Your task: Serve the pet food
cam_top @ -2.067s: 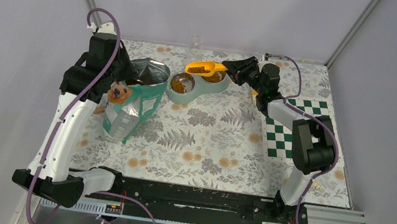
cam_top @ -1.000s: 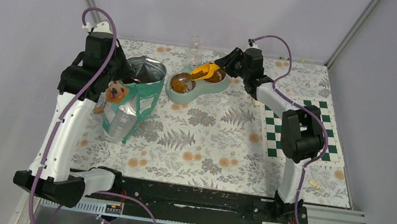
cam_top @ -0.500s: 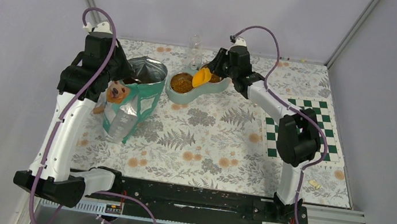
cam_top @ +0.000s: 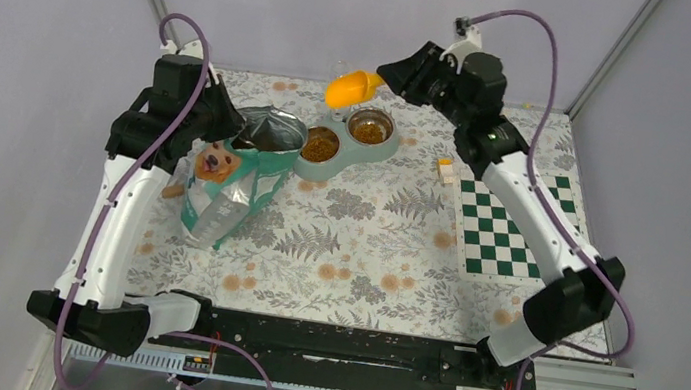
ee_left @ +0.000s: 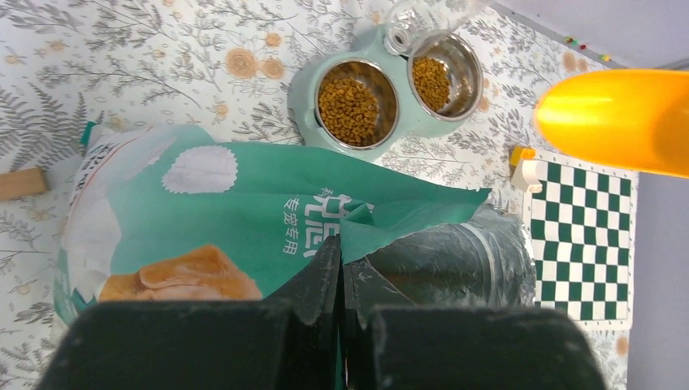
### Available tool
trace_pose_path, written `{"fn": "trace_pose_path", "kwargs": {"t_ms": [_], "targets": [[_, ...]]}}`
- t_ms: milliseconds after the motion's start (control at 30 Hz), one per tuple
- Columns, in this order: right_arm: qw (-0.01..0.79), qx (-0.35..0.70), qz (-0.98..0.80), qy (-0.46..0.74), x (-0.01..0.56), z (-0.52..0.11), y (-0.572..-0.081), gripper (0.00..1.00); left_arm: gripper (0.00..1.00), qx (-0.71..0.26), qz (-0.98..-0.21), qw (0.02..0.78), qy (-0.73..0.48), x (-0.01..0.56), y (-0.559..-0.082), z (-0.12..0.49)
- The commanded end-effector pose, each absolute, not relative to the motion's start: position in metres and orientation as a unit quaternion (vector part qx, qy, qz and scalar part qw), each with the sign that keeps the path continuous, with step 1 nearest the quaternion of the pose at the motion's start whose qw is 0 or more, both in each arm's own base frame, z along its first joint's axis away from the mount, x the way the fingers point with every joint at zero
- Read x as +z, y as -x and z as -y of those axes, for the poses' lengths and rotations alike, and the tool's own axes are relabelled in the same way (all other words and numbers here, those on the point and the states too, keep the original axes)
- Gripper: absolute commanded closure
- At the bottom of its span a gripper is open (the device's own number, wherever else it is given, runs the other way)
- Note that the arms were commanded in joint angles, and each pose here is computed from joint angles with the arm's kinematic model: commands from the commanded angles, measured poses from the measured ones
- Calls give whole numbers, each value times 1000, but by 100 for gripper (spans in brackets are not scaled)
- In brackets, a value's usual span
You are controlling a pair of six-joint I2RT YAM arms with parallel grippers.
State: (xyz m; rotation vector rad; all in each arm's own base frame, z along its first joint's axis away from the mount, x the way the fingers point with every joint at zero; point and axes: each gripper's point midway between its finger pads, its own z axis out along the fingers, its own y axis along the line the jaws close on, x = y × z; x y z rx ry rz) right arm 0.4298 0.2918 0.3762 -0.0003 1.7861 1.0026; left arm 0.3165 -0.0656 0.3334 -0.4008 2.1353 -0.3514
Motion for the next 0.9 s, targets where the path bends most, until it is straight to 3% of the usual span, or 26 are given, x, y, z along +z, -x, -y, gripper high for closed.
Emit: {"fn": "trace_pose_path", "kwargs": {"t_ms": [0,200,867], "targets": [[537,562,-629,28,476,-293,-373,100,100,-180,-868,440,142,331,-318,80],[502,616,-606,43,493,-304,-347,100,100,-197,-865,440,137,336,-321,87],[454,447,-752,171,390,-384,-308,100,100,-240,-846,462,119,375,-320,100]]}}
